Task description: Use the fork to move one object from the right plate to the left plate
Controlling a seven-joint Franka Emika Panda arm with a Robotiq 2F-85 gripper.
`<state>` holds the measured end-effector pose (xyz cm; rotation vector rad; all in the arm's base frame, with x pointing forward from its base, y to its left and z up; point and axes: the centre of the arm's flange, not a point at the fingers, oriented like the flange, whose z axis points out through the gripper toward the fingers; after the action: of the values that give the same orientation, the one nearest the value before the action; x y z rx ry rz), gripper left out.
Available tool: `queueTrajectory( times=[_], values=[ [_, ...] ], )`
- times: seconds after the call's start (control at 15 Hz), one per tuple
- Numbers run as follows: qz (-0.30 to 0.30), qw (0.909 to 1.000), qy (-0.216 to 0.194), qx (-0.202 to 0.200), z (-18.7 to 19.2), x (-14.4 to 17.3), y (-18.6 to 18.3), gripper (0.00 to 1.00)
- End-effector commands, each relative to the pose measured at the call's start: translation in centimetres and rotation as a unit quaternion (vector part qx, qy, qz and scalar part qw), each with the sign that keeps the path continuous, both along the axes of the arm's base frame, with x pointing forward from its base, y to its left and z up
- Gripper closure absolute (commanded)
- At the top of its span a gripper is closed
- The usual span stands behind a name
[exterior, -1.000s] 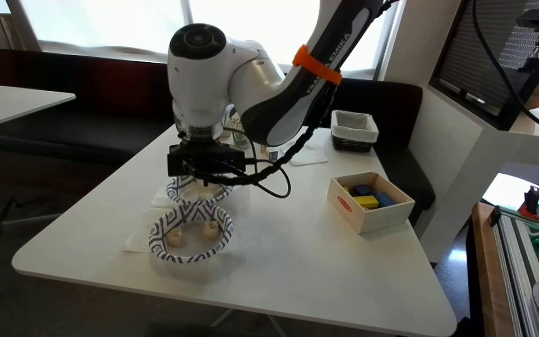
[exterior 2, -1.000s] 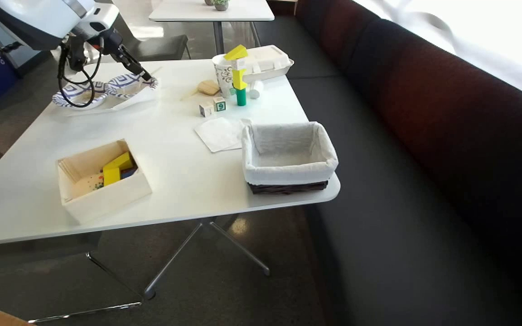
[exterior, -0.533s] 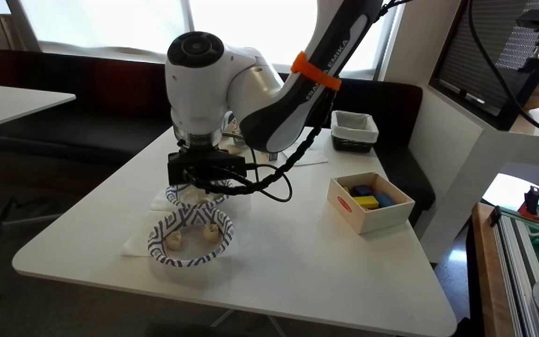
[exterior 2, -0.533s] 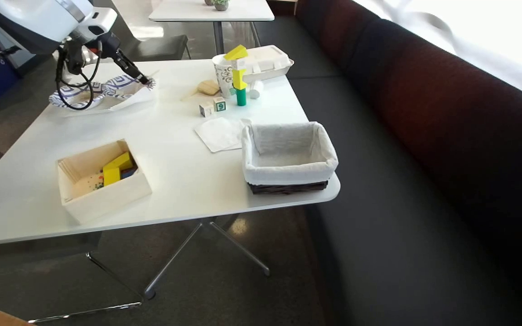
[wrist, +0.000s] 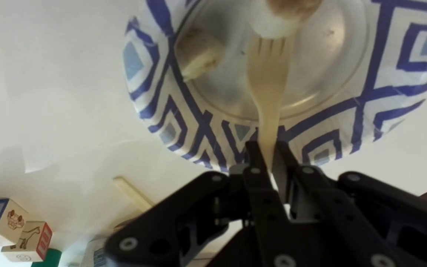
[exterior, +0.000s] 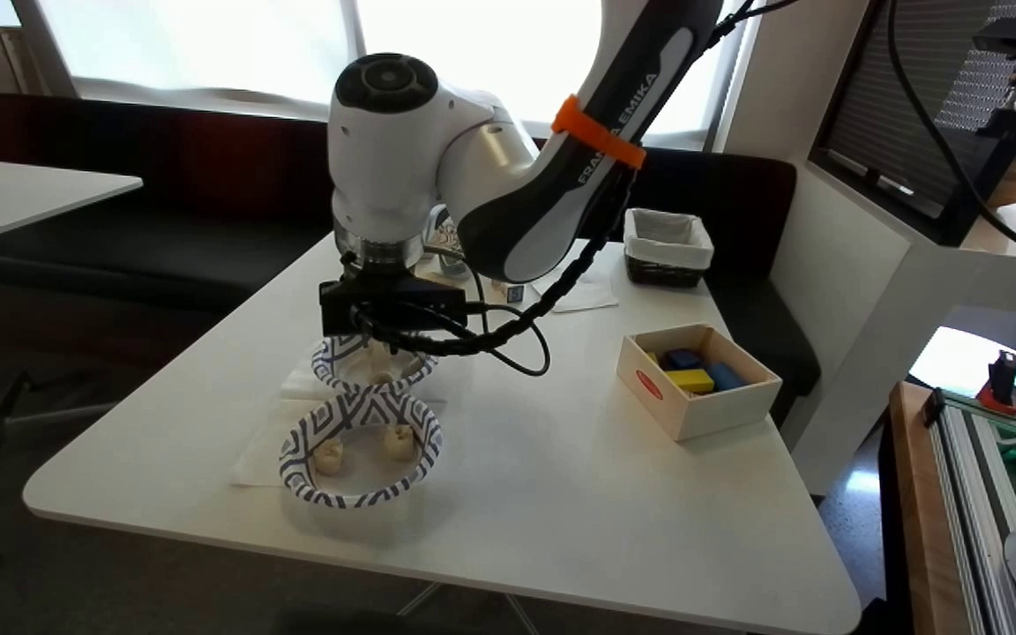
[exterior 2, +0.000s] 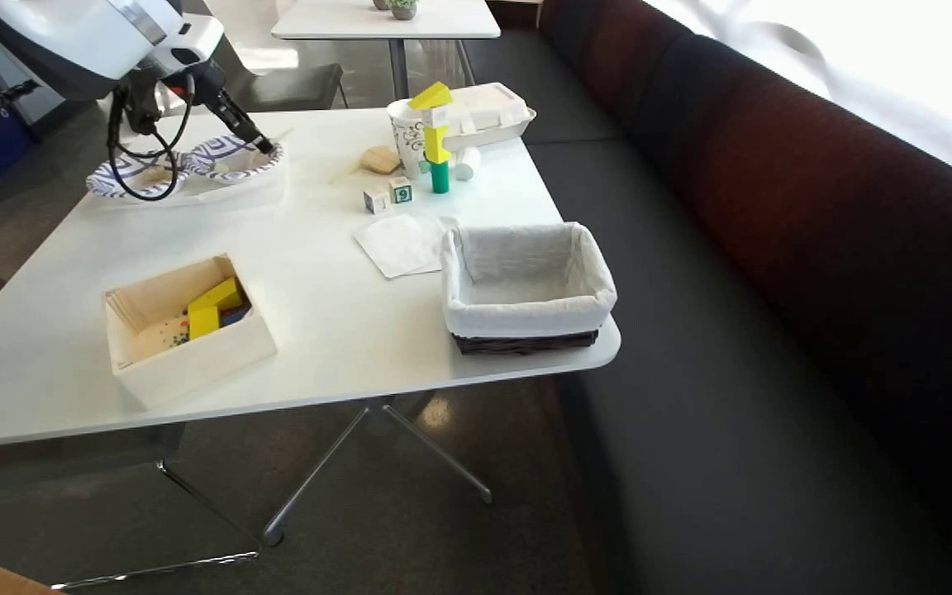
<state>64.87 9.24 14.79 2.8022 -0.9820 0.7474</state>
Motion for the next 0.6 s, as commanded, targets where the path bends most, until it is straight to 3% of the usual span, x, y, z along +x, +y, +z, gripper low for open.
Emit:
queueTrajectory(
  times=[0.0, 0.13, 0.2, 0.27, 0.53],
  values=[
    [0.002, 0.9993, 0.001, 0.038, 0.2, 0.2, -0.9, 0.97],
    [-0.002, 0.9986, 0.001, 0.053, 0.4, 0.4, -1.5, 0.97],
    [-0.003, 0.9983, 0.003, 0.059, 2.1, -2.7, -2.1, 0.97],
    [-0.006, 0.9984, 0.012, 0.054, 0.4, 0.2, -2.0, 0.97],
    [-0.003, 0.9977, 0.027, 0.062, -0.3, 0.6, -1.2, 0.97]
  ],
)
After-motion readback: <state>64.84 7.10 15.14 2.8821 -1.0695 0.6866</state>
